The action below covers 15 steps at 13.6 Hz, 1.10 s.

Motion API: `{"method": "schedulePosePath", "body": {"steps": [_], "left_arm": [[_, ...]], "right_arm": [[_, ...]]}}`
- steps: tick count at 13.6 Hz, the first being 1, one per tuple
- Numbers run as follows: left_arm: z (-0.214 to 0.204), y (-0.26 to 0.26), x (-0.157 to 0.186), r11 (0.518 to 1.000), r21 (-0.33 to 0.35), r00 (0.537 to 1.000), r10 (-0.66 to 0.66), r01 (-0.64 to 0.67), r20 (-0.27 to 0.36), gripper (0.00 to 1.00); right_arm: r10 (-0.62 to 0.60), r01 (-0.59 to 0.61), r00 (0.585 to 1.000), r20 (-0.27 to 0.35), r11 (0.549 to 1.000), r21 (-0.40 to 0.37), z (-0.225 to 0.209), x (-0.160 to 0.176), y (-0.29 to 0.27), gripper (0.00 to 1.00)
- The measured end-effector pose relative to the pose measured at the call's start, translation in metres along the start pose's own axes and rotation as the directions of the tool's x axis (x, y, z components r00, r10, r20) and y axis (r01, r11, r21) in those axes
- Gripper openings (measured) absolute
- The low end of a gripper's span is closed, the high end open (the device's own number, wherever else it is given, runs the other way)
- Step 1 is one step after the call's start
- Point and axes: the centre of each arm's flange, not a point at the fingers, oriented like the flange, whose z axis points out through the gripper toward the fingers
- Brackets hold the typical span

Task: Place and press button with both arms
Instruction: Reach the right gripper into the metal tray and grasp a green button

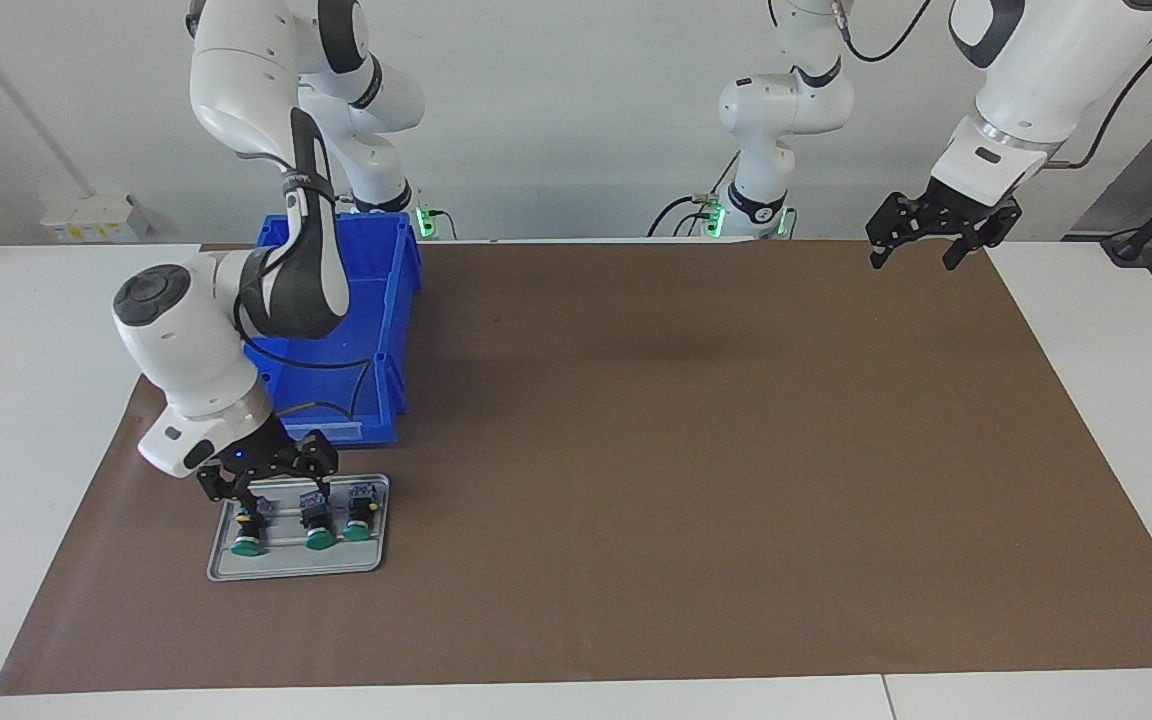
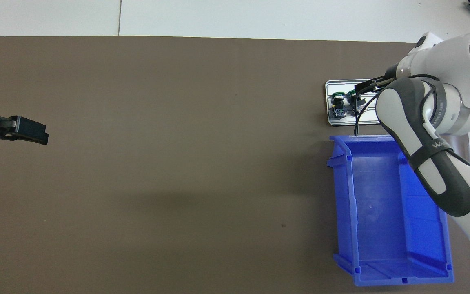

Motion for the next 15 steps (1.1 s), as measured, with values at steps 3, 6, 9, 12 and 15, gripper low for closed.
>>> {"method": "schedulePosePath", "body": {"steps": [3, 6, 9, 12, 15], "left_arm": [[0.0, 0.0, 0.0, 1.0, 0.0, 1.0, 0.0, 0.0, 0.0, 1.0], [0.0, 0.0, 0.0, 1.0, 0.0, 1.0, 0.0, 0.0, 0.0, 1.0], [0.0, 0.0, 0.0, 1.0, 0.0, 1.0, 0.0, 0.0, 0.0, 1.0], [0.0, 0.0, 0.0, 1.0, 0.0, 1.0, 0.0, 0.0, 0.0, 1.0], [0.0, 0.0, 0.0, 1.0, 0.0, 1.0, 0.0, 0.0, 0.0, 1.0]], "right_arm": [[-0.067, 0.067, 0.998, -0.002, 0.998, 0.004, 0.036, -0.005, 0.006, 0.99], [-0.103, 0.103, 0.995, 0.014, 0.995, 0.005, 0.052, -0.014, 0.014, 0.96], [-0.103, 0.103, 0.995, 0.003, 0.995, -0.007, 0.061, -0.023, 0.02, 0.91], [-0.107, 0.107, 0.994, 0.01, 0.994, -0.002, 0.069, -0.027, 0.015, 0.88], [-0.111, 0.111, 0.994, 0.019, 0.994, 0.004, 0.074, -0.03, 0.011, 0.85]]}}
